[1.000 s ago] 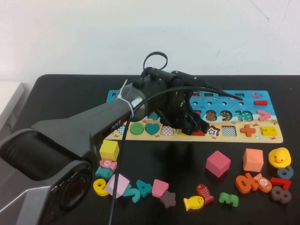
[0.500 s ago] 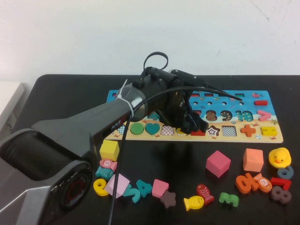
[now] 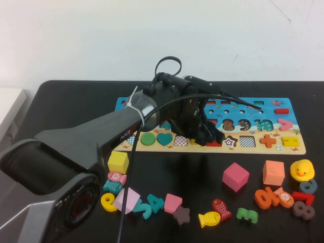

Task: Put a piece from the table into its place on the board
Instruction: Place the "five-pointed star" into the hole of the five-pointed star

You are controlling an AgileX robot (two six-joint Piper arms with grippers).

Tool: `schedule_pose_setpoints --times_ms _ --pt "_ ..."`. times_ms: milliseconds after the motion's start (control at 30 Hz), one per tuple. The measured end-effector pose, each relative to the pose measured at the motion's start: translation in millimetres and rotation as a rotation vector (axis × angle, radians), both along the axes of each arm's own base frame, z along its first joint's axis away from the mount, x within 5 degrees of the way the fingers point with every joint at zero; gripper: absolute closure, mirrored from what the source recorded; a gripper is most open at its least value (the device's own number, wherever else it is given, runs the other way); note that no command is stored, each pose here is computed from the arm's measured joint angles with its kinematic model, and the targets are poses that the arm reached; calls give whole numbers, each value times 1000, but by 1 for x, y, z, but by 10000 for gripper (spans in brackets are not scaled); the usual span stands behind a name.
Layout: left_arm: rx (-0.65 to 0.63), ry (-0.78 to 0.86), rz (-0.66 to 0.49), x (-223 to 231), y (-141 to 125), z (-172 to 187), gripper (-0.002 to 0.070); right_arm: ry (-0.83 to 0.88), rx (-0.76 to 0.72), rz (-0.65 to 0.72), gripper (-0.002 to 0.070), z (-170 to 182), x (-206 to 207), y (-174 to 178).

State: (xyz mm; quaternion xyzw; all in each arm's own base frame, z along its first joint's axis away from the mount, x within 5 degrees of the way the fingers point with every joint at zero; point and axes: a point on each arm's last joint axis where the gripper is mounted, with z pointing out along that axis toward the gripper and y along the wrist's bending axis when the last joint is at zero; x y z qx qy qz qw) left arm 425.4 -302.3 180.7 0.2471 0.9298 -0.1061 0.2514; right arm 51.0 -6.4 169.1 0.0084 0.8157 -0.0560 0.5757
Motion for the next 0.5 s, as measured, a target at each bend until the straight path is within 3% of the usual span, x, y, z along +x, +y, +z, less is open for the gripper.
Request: schedule_pose_setpoints --times_ms 200,500 --pt "3 2 -7 0 0 0 229 0 0 0 657 0 0 0" --pt "5 4 -9 -1 0 1 211 0 0 0 658 0 0 0"
